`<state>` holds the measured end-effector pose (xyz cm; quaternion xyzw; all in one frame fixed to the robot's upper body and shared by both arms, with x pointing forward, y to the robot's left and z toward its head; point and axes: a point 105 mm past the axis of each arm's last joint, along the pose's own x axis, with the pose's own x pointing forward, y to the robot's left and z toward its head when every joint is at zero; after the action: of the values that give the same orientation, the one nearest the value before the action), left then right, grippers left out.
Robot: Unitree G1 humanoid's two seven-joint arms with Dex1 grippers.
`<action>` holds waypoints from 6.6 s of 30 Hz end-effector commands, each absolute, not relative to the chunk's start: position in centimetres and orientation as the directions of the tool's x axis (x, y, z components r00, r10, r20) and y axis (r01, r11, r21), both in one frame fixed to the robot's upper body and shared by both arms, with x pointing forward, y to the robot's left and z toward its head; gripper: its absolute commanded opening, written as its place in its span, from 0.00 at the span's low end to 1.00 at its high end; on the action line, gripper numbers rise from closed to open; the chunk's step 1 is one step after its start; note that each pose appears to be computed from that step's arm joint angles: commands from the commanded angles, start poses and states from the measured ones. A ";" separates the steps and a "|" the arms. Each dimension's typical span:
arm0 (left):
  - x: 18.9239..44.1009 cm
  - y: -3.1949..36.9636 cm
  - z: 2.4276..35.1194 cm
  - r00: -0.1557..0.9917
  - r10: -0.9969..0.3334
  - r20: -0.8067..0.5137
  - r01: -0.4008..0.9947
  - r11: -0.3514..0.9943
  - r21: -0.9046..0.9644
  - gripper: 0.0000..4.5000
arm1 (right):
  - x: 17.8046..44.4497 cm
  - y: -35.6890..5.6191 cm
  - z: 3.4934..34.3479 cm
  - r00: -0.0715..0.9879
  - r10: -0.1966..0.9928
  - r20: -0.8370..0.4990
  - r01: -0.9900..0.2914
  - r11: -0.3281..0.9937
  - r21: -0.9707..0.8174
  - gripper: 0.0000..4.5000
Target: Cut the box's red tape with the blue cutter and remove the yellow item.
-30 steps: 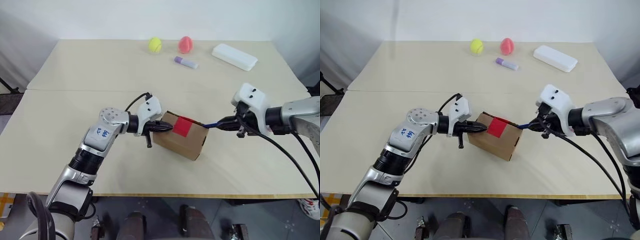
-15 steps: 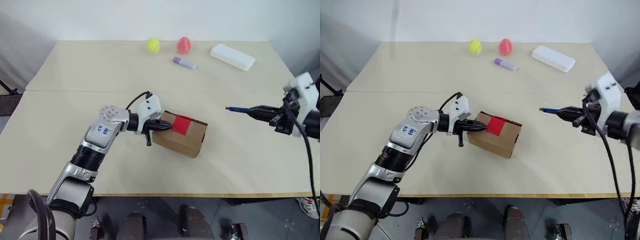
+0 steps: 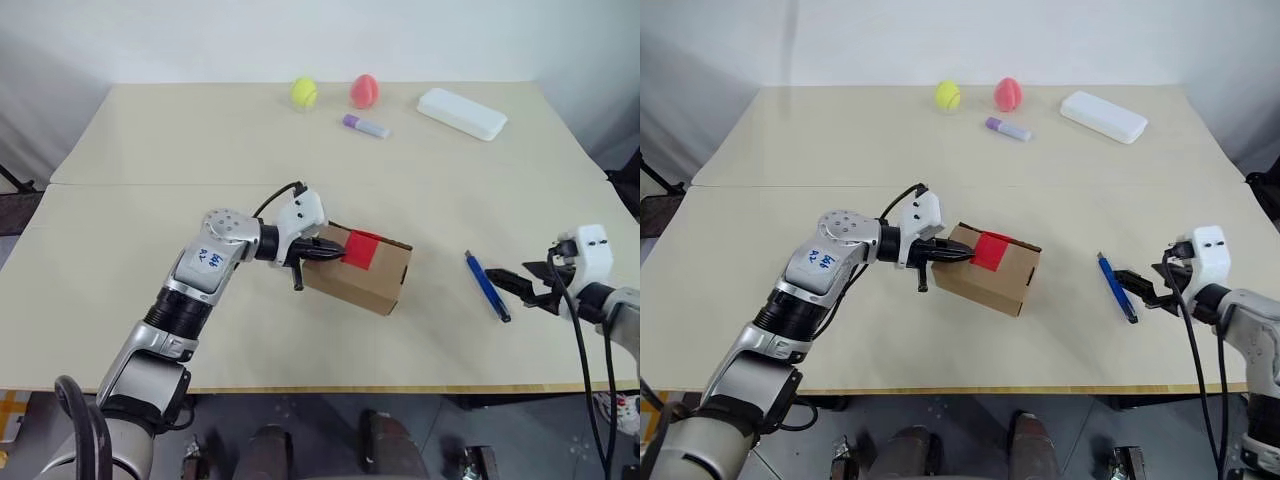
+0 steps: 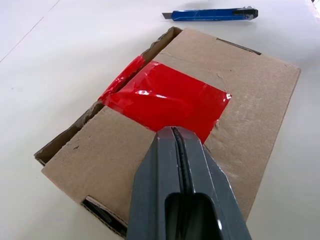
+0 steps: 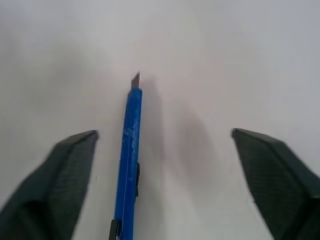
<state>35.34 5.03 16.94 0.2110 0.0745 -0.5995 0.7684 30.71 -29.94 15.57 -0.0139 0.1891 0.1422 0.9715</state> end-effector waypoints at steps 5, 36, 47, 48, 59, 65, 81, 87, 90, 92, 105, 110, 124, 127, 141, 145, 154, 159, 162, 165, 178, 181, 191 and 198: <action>34.5 9.1 18.6 0.285 -0.896 -0.341 0.958 0.255 0.132 0.00 | 33.9 -27.2 21.8 0.901 0.313 -0.299 -0.383 0.899 -0.213 0.91; 30.9 7.1 13.4 0.397 -0.867 -0.300 0.899 0.433 -0.060 0.00 | 35.5 -13.4 17.1 0.275 0.729 -0.626 -0.961 0.234 -0.150 0.01; 33.1 9.8 14.6 0.420 -0.846 -0.329 0.897 0.442 0.007 0.00 | 30.4 -8.7 17.2 0.217 0.802 -0.557 -0.976 0.186 -0.113 0.01; 33.0 9.8 14.7 0.410 -0.849 -0.332 0.902 0.432 0.008 0.00 | 30.0 -8.4 17.2 0.211 0.808 -0.550 -0.977 0.183 -0.107 0.01; 32.6 11.1 14.6 0.397 -0.840 -0.371 0.906 0.422 0.013 0.00 | 31.1 -11.4 15.1 0.369 0.667 -0.648 -0.927 0.310 -0.209 0.01; 34.0 11.3 14.5 0.447 -0.821 -0.355 0.887 0.458 0.056 0.00 | 34.3 -14.3 15.2 0.530 0.558 -0.639 -0.840 0.452 -0.302 0.01; 31.5 10.2 14.7 0.294 -0.869 -0.398 0.948 0.317 0.007 0.00 | 31.4 -7.7 16.2 0.379 0.739 -0.556 -0.925 0.311 -0.218 0.01; 31.3 10.7 14.7 0.301 -0.856 -0.419 0.944 0.331 0.002 0.00 | 30.5 -7.8 15.6 0.329 0.746 -0.580 -0.944 0.281 -0.173 0.01; 31.0 10.6 14.8 0.289 -0.860 -0.420 0.947 0.322 -0.007 0.00 | 30.7 -7.8 15.3 0.320 0.753 -0.575 -0.947 0.279 -0.161 0.01; 31.1 10.6 14.9 0.303 -0.856 -0.418 0.942 0.335 -0.002 0.00 | 32.0 -8.4 14.8 0.381 0.725 -0.573 -0.923 0.336 -0.187 0.01; 32.2 12.4 16.3 0.379 -0.828 -0.413 0.919 0.391 0.058 0.00 | 34.1 -10.4 15.4 0.500 0.663 -0.558 -0.865 0.411 -0.287 0.01; 32.1 11.4 21.3 0.339 -0.912 -0.231 0.941 0.332 0.070 0.00 | 35.0 -13.9 18.7 0.641 0.582 -0.500 -0.763 0.554 -0.334 0.19; 32.8 6.5 17.8 0.202 -0.927 -0.315 0.979 0.179 0.099 0.00 | 32.2 -11.5 19.6 0.600 0.654 -0.459 -0.793 0.562 -0.235 0.99; 33.2 5.9 17.2 0.189 -0.923 -0.336 0.981 0.160 0.112 0.00 | 32.7 -11.7 18.4 0.612 0.631 -0.476 -0.780 0.581 -0.233 0.99; 33.4 6.1 15.7 0.136 -0.914 -0.383 0.988 0.095 0.122 0.00 | 32.4 -16.2 14.1 0.614 0.463 -0.639 -0.761 0.563 -0.323 0.99; 33.2 6.1 15.6 0.133 -0.915 -0.382 0.989 0.094 0.118 0.00 | 32.0 -16.9 13.0 0.591 0.432 -0.681 -0.781 0.516 -0.351 0.99; 33.3 6.5 15.5 0.164 -0.913 -0.374 0.985 0.128 0.120 0.00 | 31.3 -18.8 13.3 0.584 0.425 -0.692 -0.781 0.526 -0.336 0.99; 33.5 6.7 15.4 0.173 -0.909 -0.378 0.983 0.136 0.123 0.00 | 31.9 -18.9 16.1 0.617 0.530 -0.581 -0.724 0.673 -0.154 0.99; 33.4 6.8 15.3 0.174 -0.909 -0.380 0.983 0.137 0.123 0.00 | 32.0 -18.7 16.5 0.599 0.574 -0.559 -0.692 0.722 0.001 0.99; 33.5 6.7 15.3 0.175 -0.907 -0.383 0.983 0.137 0.125 0.00 | 31.7 -17.8 16.0 0.532 0.637 -0.558 -0.656 0.726 0.205 0.99; 33.5 6.6 15.6 0.186 -0.902 -0.389 0.980 0.145 0.134 0.00 | 30.9 -12.9 13.5 0.346 0.835 -0.428 -0.561 0.550 0.619 0.99; 33.5 6.6 15.7 0.193 -0.900 -0.391 0.979 0.150 0.138 0.00 | 30.9 -12.7 13.0 0.349 0.832 -0.431 -0.548 0.555 0.626 0.99; 33.6 6.8 15.9 0.206 -0.895 -0.396 0.976 0.160 0.146 0.00 | 30.9 -17.4 14.7 0.493 0.759 -0.425 -0.497 0.647 0.578 0.99; 33.7 6.6 15.9 0.203 -0.895 -0.396 0.977 0.158 0.144 0.00 | 30.3 -17.5 12.9 0.467 0.758 -0.455 -0.458 0.648 0.609 0.99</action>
<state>33.61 6.62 16.13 0.1758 0.1030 -0.6261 0.7526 30.46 -17.89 12.83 0.2059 0.3667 0.3552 0.8349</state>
